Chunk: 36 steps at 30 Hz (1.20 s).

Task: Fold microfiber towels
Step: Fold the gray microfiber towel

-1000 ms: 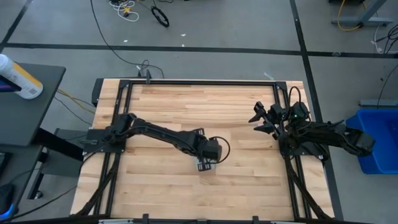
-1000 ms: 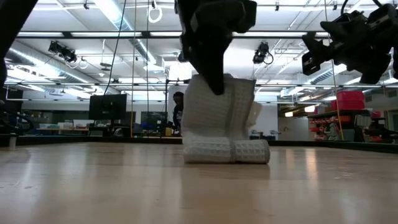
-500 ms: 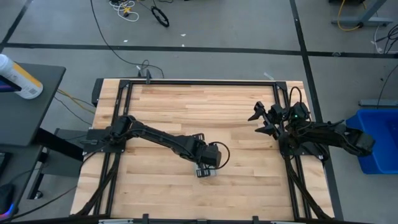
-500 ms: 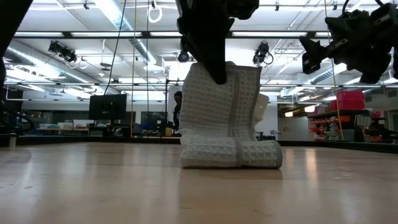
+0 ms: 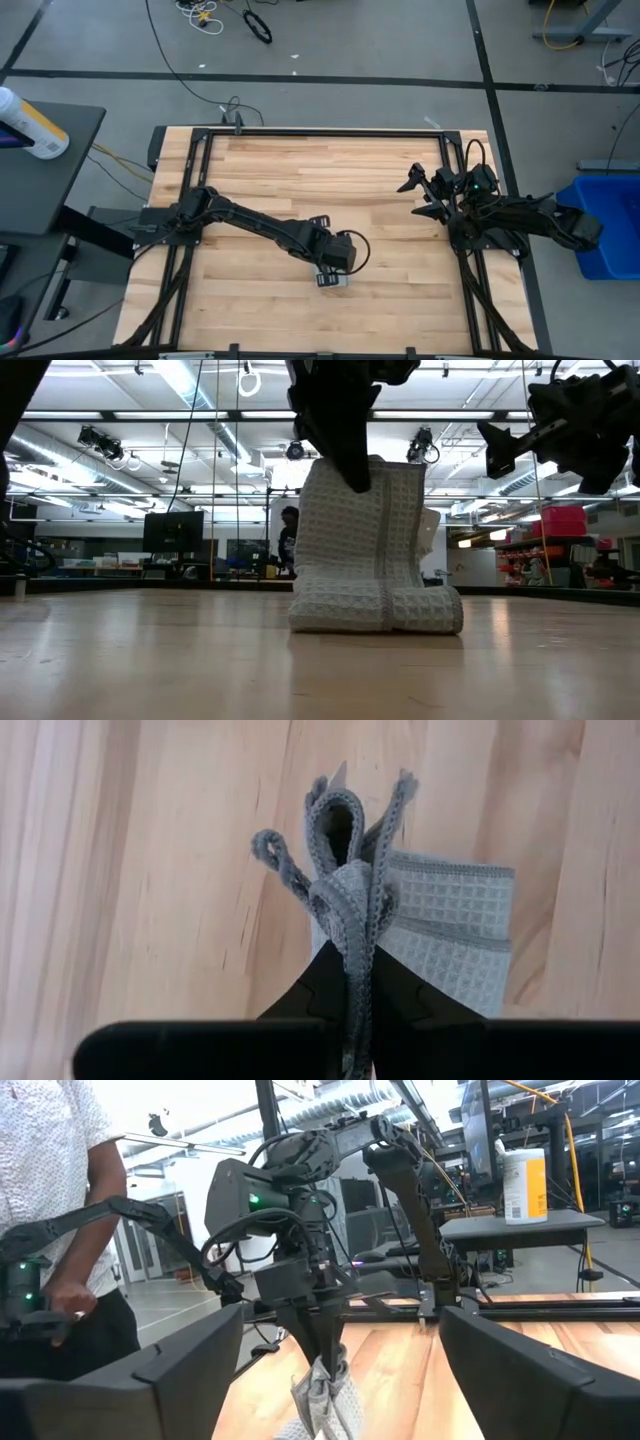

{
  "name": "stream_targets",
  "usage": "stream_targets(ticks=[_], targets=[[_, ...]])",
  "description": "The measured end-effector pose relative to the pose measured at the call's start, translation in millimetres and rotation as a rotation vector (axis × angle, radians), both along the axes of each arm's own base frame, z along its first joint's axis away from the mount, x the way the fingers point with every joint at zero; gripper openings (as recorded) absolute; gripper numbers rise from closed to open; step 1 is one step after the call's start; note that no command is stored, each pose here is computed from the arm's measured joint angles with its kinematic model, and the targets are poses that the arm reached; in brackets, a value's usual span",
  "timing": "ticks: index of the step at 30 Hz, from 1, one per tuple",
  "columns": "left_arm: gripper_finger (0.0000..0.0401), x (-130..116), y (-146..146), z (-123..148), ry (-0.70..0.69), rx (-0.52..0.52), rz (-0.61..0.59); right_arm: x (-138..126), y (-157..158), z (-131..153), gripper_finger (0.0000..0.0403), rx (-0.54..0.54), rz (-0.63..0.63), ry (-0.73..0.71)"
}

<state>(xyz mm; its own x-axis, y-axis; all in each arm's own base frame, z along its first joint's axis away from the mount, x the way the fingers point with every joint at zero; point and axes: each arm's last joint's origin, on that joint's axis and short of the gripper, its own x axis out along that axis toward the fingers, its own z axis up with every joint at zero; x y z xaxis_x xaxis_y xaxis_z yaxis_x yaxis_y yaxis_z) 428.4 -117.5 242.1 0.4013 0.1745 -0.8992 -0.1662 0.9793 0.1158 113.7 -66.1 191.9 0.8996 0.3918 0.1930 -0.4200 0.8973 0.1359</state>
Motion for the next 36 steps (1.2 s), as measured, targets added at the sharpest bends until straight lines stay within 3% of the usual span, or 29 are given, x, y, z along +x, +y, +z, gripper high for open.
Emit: stream_targets(ticks=[7,20,26,30,36], targets=[[0.0021,3,-12,-2,-0.061,0.003,-0.056,0,0,0,0.036,0.0,0.0,0.0],[0.0021,-5,-50,-30,-0.121,-0.169,0.019,0,0,0,0.0384,-0.003,0.0,-0.003],[0.0021,-13,-68,-50,-0.128,-0.266,0.031,0,0,0,0.0386,-0.003,0.0,-0.004],[0.0021,-16,-72,-67,-0.124,-0.445,0.127,0,0,0,0.0373,-0.003,0.0,-0.004],[0.0021,-11,-70,-70,-0.179,-0.565,0.275,0,0,0,0.0351,-0.004,0.0,-0.004]])
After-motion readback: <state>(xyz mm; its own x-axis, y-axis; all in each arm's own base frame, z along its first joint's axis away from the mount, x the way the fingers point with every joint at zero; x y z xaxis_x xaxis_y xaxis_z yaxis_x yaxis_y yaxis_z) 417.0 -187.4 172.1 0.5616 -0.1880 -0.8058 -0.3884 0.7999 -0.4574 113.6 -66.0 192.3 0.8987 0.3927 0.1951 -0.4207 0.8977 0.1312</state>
